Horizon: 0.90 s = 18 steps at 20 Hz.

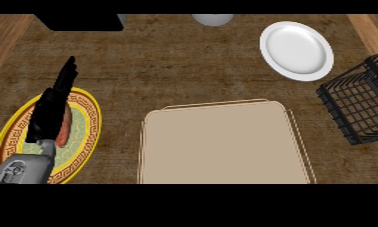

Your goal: Pick the lemon from the tray and place it in the tiered basket

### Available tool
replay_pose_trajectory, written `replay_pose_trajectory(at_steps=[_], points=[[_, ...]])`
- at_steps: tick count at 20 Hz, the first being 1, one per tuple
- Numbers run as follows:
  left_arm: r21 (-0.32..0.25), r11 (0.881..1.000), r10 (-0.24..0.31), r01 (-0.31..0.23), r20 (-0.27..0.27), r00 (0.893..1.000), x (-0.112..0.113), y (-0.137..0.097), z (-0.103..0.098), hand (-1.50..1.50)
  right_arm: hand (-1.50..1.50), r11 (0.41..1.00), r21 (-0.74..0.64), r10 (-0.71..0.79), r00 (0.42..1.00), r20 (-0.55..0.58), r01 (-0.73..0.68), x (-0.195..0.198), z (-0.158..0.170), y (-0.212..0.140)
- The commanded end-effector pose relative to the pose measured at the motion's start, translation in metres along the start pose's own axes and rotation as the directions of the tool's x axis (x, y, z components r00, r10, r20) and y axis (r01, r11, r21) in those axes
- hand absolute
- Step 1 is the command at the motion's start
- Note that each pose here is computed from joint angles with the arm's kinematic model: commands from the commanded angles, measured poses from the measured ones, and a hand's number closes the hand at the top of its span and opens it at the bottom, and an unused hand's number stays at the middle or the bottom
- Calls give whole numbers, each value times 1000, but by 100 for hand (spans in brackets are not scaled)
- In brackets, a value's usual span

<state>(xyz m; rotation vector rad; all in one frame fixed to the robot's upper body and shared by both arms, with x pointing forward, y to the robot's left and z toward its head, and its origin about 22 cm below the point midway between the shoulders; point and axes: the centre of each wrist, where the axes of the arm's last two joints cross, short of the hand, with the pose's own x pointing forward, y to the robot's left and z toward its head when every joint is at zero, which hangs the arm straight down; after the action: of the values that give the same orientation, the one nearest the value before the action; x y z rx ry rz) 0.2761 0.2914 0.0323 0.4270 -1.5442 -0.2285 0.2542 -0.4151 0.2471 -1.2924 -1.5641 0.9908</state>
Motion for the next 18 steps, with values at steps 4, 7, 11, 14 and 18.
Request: replay_pose_trajectory(at_steps=[4, 7, 11, 14, 18], points=[[-11, 1000, 3, -3, -10, 1000, 5, -7, -6, 0, 150, 989, 130, -80, 996, 31, 76, -17, -14, 30], [-17, 1000, -1, 1, -1, 1000, -12, -2, -8, 0, 150, 980, 157, -124, 992, 16, 120, -38, -20, 40], [1, 1000, -2, 2, -3, 1000, 5, 3, -6, 0, 150, 904, 235, -320, 930, -180, 356, -53, -3, 70], [-8, 1000, -4, 4, -4, 1000, 5, -3, 0, 0, -150, 916, 291, -230, 957, -178, 275, -61, -8, 67], [3, 1000, -9, 9, -5, 1000, -10, -3, 12, 0, -150, 892, 176, -393, 906, -156, 417, -78, -3, 68]])
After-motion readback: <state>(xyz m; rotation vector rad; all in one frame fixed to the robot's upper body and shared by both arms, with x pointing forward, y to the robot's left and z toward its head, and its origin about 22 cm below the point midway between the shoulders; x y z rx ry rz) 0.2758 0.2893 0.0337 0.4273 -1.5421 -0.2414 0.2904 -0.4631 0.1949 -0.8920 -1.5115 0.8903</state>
